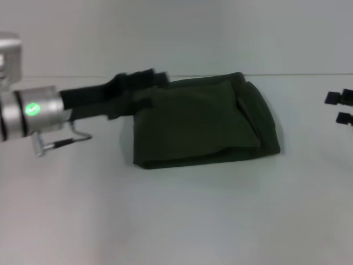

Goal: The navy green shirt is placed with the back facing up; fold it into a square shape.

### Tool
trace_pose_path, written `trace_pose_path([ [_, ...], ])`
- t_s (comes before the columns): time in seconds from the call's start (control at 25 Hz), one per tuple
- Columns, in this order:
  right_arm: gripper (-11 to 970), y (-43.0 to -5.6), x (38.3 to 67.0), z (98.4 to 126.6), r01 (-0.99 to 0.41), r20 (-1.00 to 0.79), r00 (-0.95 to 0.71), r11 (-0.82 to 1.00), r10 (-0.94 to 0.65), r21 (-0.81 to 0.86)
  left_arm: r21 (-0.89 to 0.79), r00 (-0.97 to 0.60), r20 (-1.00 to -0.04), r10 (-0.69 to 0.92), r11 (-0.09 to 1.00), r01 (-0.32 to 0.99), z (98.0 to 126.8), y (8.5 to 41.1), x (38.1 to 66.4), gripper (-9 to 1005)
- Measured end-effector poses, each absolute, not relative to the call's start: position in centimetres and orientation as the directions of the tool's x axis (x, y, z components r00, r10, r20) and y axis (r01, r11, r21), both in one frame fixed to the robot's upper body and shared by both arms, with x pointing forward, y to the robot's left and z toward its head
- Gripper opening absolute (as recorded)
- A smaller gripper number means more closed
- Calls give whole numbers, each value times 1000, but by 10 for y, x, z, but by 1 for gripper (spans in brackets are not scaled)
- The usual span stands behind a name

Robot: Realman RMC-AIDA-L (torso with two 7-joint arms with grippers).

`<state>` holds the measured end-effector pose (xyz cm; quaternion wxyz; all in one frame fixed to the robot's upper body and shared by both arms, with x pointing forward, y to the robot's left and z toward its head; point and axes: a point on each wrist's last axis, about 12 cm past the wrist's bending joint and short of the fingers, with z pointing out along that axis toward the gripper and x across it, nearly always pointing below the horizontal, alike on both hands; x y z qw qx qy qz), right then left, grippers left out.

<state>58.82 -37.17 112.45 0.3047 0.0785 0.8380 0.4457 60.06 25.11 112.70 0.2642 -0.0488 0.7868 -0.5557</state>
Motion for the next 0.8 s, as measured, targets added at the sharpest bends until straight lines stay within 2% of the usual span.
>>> trace_pose_path([
  [0.04, 924, -368, 596, 1132, -148, -446, -815, 610, 370, 778, -902, -855, -356, -378, 377, 209, 1125, 255, 598, 873],
  [0.16, 924, -356, 616, 1151, -168, -451, -849, 668, 276, 725, -907, -845, -341, -413, 382, 179, 1115, 272, 585, 873],
  [0.4, 924, -307, 655, 1178, -198, -453, -878, 748, 152, 634, -909, -832, -347, -433, 375, 183, 1113, 281, 579, 873],
  [0.6, 924, -268, 669, 1169, -161, -413, -902, 793, 123, 588, -911, -826, -359, -434, 354, 210, 1114, 277, 577, 874],
  [0.8, 913, -253, 677, 1159, -121, -404, -905, 828, 134, 548, -912, -820, -367, -440, 345, 223, 1115, 276, 577, 874],
])
